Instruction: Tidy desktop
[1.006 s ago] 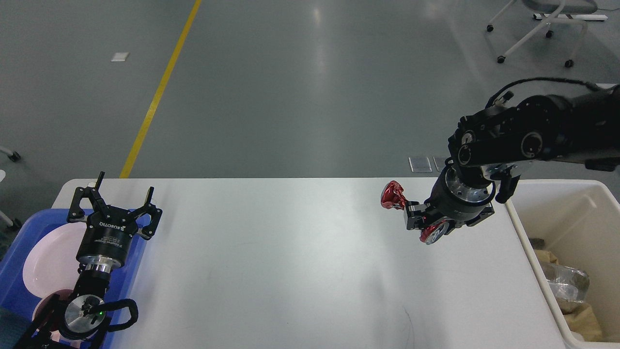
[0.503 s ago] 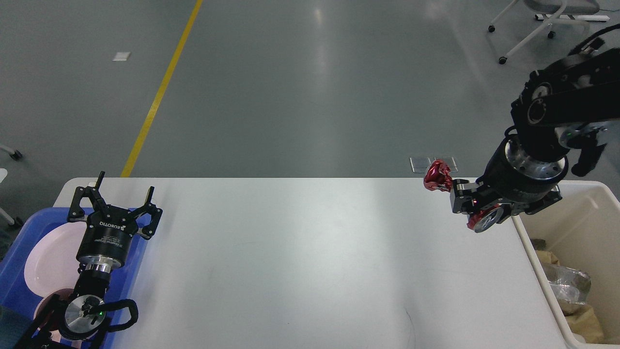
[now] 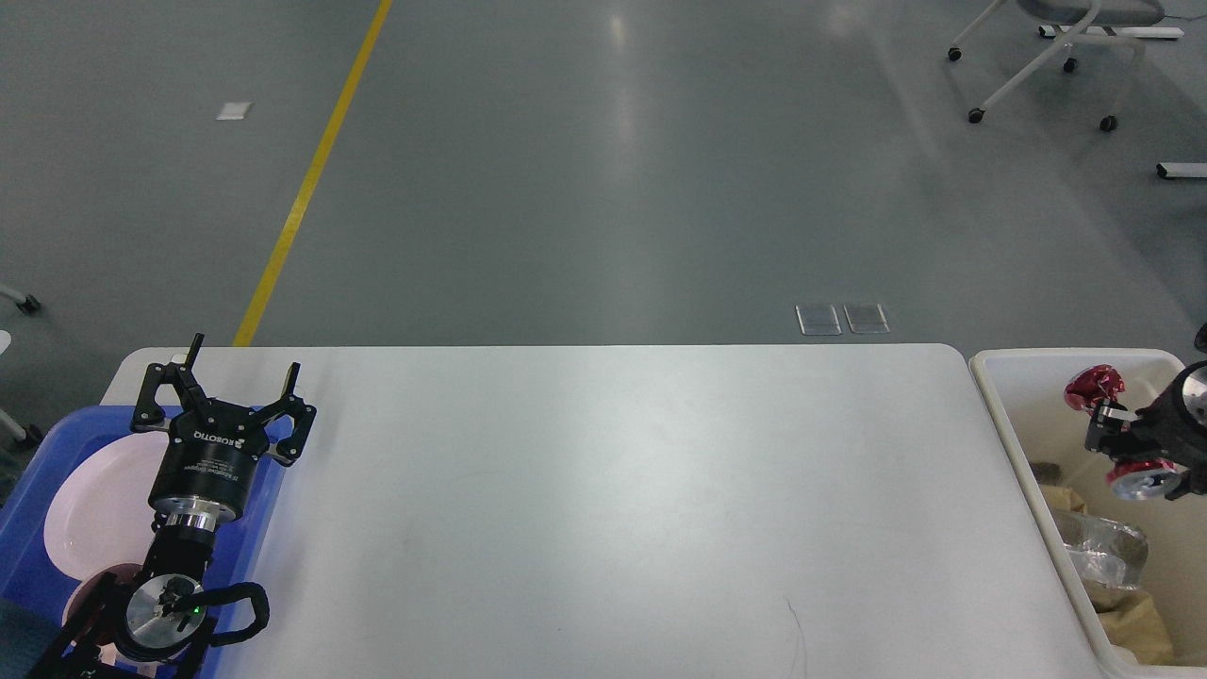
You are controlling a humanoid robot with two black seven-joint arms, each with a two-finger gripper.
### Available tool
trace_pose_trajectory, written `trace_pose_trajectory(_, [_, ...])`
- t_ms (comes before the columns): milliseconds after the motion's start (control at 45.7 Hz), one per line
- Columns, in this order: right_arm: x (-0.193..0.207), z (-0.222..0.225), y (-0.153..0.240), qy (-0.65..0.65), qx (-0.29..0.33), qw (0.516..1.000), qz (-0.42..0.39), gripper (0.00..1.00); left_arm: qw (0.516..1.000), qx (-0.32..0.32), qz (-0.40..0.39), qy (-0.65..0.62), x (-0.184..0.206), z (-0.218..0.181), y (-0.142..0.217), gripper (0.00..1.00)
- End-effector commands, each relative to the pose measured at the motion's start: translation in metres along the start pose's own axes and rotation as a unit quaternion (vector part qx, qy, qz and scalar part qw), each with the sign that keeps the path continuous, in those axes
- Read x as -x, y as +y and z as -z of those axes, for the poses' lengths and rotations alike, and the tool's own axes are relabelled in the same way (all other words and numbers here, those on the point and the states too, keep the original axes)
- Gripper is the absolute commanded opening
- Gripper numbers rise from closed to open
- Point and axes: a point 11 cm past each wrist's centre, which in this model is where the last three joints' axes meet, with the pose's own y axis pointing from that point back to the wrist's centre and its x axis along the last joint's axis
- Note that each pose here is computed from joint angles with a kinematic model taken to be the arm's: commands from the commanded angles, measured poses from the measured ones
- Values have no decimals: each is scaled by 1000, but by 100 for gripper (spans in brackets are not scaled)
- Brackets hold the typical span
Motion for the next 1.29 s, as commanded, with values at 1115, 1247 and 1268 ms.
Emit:
trace_pose_trajectory(1115, [93,-27,-144,-154,40,951,-265,100,1000,0,0,0,0,0,0,96])
trace_pose_trajectory(1247, [91,-27,-143,-154,40,951,-267,100,1000,0,0,0,0,0,0,96])
trace_pose_trajectory(1268, [90,-27,-143,-153,40,950,-268,100,1000,0,-1,0,0,0,0,96])
